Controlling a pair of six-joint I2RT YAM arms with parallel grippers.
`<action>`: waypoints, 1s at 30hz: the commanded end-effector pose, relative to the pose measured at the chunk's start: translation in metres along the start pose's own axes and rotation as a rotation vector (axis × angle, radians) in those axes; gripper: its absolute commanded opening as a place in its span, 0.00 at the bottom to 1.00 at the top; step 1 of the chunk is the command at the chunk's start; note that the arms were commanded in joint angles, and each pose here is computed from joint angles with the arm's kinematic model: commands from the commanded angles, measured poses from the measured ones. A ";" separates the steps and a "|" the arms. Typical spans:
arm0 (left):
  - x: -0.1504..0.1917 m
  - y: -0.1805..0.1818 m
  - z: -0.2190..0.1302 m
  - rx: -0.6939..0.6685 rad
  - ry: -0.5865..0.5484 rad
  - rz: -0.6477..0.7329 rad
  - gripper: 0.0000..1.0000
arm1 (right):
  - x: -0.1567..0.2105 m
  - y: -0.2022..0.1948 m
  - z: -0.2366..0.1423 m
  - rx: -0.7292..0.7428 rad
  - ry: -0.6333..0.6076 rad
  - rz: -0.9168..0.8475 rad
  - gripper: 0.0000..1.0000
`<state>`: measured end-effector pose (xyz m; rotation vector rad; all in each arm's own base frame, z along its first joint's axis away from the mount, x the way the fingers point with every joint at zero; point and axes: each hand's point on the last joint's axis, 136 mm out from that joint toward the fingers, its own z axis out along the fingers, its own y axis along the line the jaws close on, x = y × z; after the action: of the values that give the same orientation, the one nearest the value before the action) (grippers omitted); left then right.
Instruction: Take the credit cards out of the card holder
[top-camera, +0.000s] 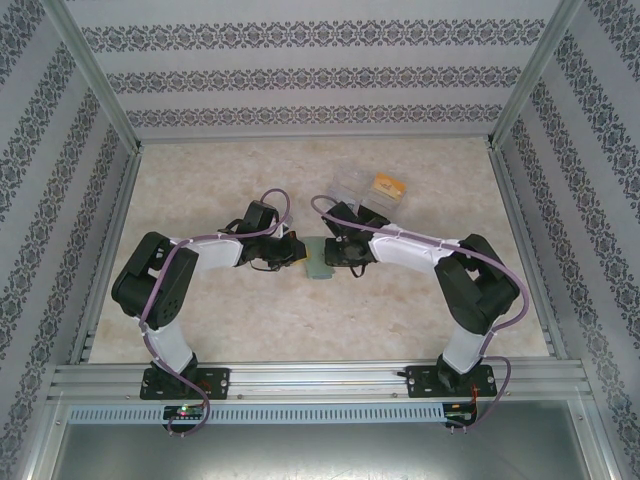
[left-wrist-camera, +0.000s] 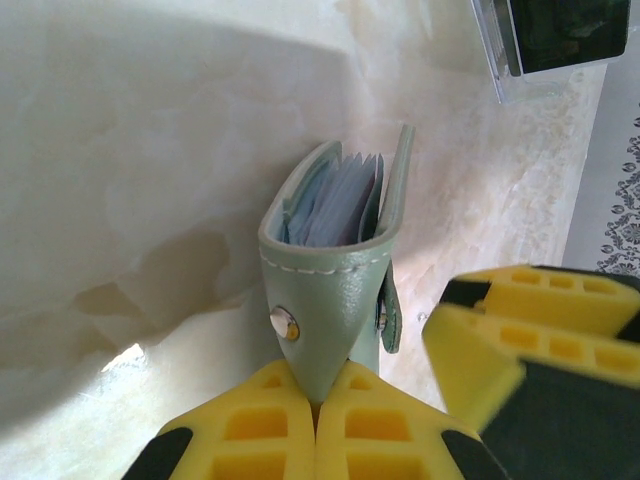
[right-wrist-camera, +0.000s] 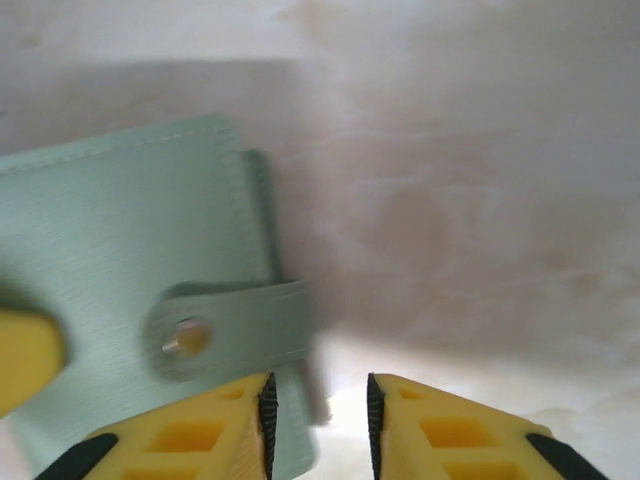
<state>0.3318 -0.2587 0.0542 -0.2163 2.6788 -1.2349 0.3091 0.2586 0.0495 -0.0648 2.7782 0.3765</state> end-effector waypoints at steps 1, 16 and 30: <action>0.003 -0.008 -0.005 0.031 0.016 0.035 0.00 | -0.012 0.033 -0.009 -0.081 -0.028 -0.080 0.35; 0.004 -0.008 -0.001 0.044 0.035 0.024 0.00 | -0.012 0.025 0.013 0.016 0.023 -0.064 0.33; 0.001 0.007 -0.001 -0.039 0.026 0.001 0.00 | -0.004 -0.012 0.007 0.179 -0.012 0.011 0.00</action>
<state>0.3289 -0.2605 0.0555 -0.1947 2.6931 -1.2503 0.3237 0.2814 0.0485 -0.0742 2.7663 0.3016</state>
